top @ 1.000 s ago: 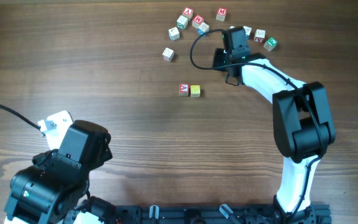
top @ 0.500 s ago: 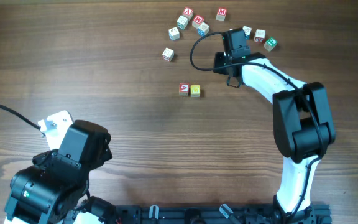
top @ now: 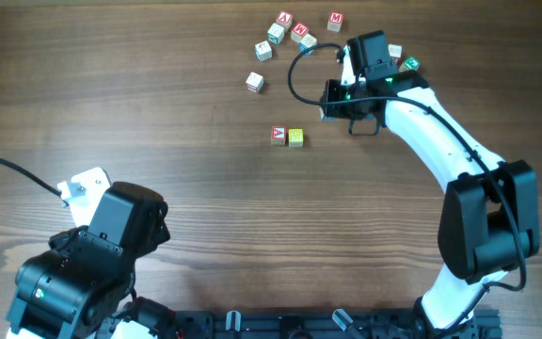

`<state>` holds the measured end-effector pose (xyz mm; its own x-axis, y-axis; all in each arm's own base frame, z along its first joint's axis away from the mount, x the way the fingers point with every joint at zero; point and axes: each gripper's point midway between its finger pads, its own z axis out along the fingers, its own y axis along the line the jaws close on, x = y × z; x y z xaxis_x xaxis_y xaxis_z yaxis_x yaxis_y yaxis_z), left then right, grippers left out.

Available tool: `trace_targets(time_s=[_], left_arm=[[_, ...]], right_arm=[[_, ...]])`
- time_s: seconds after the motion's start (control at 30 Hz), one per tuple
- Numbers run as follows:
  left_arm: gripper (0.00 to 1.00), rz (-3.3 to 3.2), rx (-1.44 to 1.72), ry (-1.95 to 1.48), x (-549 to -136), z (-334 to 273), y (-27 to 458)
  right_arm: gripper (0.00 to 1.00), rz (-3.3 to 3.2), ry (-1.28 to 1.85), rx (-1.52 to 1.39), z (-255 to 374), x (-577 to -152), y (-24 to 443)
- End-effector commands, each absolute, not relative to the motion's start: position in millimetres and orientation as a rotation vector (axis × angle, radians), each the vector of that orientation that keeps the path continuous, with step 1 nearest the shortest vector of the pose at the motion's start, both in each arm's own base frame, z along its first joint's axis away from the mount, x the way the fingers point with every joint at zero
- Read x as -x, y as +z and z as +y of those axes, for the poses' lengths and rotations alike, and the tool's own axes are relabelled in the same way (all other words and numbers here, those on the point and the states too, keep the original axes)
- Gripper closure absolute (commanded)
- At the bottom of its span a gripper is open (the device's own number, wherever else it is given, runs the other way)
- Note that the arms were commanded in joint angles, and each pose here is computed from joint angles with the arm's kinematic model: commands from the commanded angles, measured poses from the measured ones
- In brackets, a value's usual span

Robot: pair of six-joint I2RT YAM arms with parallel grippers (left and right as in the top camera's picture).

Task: Form a horizontal line
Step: 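Place the B block to the right of the W block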

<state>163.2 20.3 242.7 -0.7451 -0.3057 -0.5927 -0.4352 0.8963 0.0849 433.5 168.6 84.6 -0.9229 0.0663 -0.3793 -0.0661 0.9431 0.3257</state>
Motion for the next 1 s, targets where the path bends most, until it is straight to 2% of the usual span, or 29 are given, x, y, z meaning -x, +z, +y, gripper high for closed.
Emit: trace_targets(time_s=[0.0,0.1,0.2,0.33,0.63,0.8,0.97], left_arm=[[0.00,2.459,0.555,0.286,-162.8,21.1,242.7],[0.00,2.459,0.555,0.286,-162.8,21.1,242.7],[0.00,2.459,0.555,0.286,-162.8,21.1,242.7],[0.00,2.459,0.555,0.286,-162.8,21.1,242.7],[0.00,2.459,0.555,0.286,-162.8,21.1,242.7],[0.00,2.459,0.555,0.286,-162.8,21.1,242.7],[0.00,2.459,0.555,0.286,-162.7,21.1,242.6]], right_arm=[[0.79,2.764,0.536,0.031,187.0,-409.3,73.3],[0.77,2.754,0.408,0.057,186.2,-404.2,55.3],[0.70,2.721,0.371,0.079,190.0,-402.4,42.3],[0.70,2.704,0.381,0.086,191.8,-398.5,30.6],[0.65,2.667,0.393,0.027,192.8,-406.9,34.1],[0.54,2.653,0.387,0.005,192.1,-410.3,35.6],[0.53,2.632,0.403,-0.018,193.7,-415.4,40.3]])
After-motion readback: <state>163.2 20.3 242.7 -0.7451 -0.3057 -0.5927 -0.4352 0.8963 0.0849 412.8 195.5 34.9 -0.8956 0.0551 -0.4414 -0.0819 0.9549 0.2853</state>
